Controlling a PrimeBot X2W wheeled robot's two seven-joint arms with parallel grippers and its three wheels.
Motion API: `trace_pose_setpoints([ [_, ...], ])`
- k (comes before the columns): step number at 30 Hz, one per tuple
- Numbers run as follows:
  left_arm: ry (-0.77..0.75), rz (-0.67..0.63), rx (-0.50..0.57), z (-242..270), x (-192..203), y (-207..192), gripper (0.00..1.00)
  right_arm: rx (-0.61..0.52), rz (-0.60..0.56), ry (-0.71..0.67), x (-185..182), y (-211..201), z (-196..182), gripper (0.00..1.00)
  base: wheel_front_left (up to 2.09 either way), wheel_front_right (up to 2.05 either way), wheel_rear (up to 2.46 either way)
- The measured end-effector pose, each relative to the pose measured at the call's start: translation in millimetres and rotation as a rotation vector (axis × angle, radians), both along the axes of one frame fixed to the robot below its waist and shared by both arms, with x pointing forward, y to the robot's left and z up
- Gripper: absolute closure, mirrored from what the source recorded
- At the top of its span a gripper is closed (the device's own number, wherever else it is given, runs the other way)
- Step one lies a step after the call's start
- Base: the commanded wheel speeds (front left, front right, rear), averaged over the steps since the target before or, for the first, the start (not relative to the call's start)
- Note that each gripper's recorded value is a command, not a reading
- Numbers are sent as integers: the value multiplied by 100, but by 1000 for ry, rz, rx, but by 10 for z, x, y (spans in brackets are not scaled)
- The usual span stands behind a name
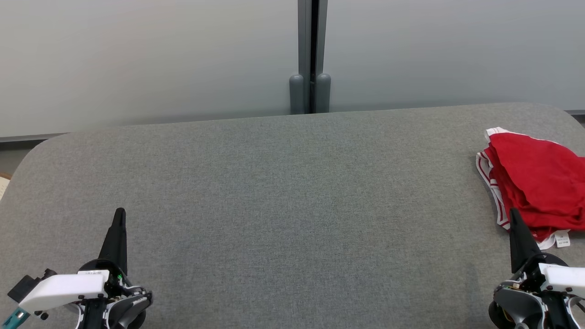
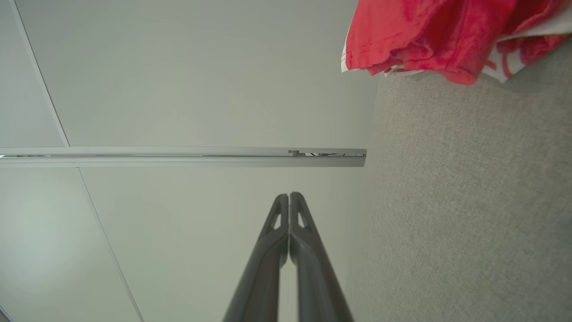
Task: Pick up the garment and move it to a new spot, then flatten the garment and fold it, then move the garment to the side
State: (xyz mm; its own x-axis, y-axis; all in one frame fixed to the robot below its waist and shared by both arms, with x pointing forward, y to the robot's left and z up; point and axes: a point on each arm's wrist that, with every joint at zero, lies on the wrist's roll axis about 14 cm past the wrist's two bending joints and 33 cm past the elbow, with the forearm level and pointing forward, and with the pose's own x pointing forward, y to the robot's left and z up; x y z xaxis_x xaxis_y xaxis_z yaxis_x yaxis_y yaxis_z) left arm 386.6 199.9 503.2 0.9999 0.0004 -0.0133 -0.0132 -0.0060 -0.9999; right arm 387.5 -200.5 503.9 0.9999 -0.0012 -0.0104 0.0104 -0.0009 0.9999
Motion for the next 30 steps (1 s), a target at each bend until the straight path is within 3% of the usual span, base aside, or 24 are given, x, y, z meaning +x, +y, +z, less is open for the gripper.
trace_pose_setpoints([
  [30,0,0,0,0,0,-1,100,0,0,0,0,1,1,100,0,0,0],
])
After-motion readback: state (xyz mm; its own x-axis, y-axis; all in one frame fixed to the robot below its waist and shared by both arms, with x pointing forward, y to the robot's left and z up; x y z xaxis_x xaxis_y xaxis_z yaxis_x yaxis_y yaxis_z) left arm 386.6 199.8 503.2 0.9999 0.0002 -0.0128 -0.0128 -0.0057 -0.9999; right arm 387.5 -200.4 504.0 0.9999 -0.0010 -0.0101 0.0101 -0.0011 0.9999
